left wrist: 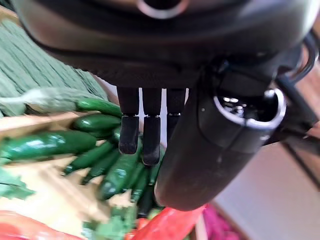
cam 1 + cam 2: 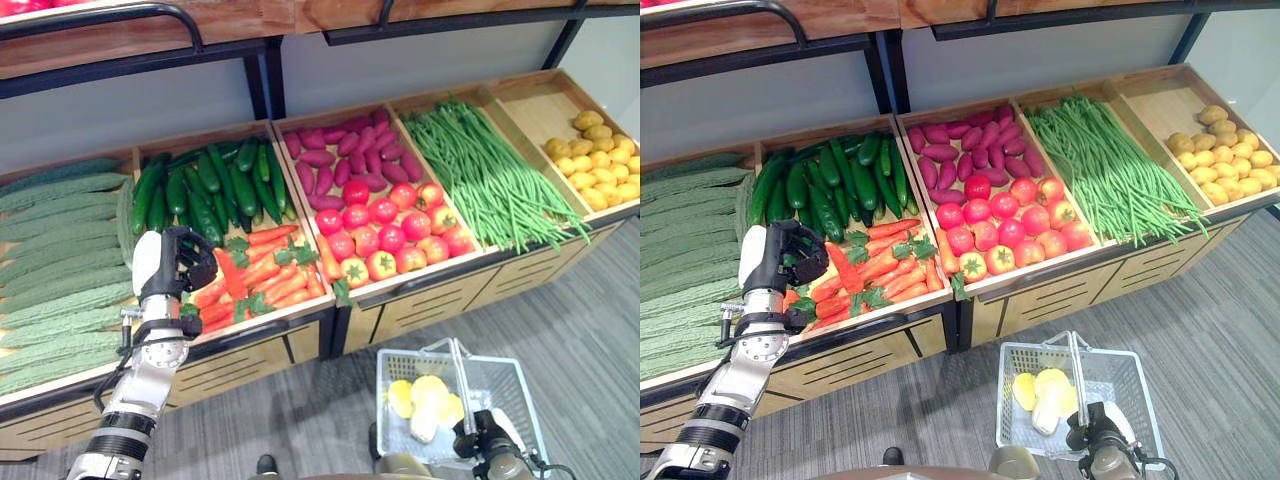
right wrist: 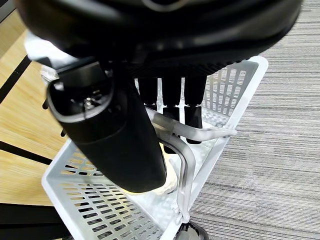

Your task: Get the vegetables into the basket

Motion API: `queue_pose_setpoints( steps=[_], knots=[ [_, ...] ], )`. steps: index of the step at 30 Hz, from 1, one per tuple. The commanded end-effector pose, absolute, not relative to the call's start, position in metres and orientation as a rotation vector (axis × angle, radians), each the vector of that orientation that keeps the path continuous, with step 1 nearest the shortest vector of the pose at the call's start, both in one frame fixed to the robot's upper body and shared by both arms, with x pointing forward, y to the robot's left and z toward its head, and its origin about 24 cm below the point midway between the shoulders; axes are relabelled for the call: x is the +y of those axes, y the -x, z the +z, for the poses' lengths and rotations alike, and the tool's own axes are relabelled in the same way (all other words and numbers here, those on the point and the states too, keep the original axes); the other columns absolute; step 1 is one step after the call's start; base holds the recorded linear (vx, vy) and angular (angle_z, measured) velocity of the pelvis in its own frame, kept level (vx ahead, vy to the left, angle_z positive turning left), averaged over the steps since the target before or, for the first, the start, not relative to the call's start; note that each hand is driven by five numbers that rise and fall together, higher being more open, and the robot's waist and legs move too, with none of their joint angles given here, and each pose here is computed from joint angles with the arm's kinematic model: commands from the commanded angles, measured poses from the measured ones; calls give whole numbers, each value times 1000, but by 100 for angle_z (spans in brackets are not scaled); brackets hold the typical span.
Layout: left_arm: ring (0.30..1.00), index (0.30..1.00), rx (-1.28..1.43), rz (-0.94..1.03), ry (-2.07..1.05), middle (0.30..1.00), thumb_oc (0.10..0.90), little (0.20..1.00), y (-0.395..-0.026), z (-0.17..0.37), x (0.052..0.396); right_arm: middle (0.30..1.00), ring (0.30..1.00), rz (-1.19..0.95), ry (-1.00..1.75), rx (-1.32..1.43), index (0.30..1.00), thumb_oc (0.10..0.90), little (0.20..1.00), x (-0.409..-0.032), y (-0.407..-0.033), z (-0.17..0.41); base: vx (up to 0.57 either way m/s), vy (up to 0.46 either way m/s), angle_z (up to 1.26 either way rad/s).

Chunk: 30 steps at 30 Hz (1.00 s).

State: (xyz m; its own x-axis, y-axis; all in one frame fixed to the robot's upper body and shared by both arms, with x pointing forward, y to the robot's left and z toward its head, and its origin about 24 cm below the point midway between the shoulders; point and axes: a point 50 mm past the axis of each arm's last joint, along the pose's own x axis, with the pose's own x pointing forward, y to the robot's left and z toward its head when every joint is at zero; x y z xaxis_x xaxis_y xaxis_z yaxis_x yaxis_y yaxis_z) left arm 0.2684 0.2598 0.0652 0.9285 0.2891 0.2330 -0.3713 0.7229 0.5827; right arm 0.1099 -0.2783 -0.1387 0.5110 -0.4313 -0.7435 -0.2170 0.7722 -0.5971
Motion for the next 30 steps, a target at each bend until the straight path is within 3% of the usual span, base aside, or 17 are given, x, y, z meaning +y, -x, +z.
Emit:
queue_pose_setpoints(
  steps=[1,19,20,21,23,30],
  knots=[
    [300,300,-418,440,-573,300,400,300,-279,122,265,300,300,-126,764,1047,300,400,300,-283,-103,-139,0,0,0],
    [300,300,-482,434,-307,300,400,300,-277,129,253,300,300,-126,753,1035,300,400,300,-279,-102,-140,1,0,0],
    [487,487,-454,435,-354,487,533,487,-277,124,255,300,300,-126,753,1034,300,400,300,-279,-102,-139,4,-5,-4],
    [1000,1000,-422,436,-489,1000,900,1000,-277,121,257,300,300,-124,756,1039,300,400,300,-280,-101,-140,0,-9,-5],
    [1000,1000,-334,409,-676,1000,900,1000,-279,109,263,300,300,-128,762,1052,300,400,300,-282,-99,-140,0,0,0],
    [1000,1000,-244,421,-821,1000,900,1000,-286,96,269,300,300,-124,787,1063,300,400,300,-285,-98,-139,0,0,0]
  ],
)
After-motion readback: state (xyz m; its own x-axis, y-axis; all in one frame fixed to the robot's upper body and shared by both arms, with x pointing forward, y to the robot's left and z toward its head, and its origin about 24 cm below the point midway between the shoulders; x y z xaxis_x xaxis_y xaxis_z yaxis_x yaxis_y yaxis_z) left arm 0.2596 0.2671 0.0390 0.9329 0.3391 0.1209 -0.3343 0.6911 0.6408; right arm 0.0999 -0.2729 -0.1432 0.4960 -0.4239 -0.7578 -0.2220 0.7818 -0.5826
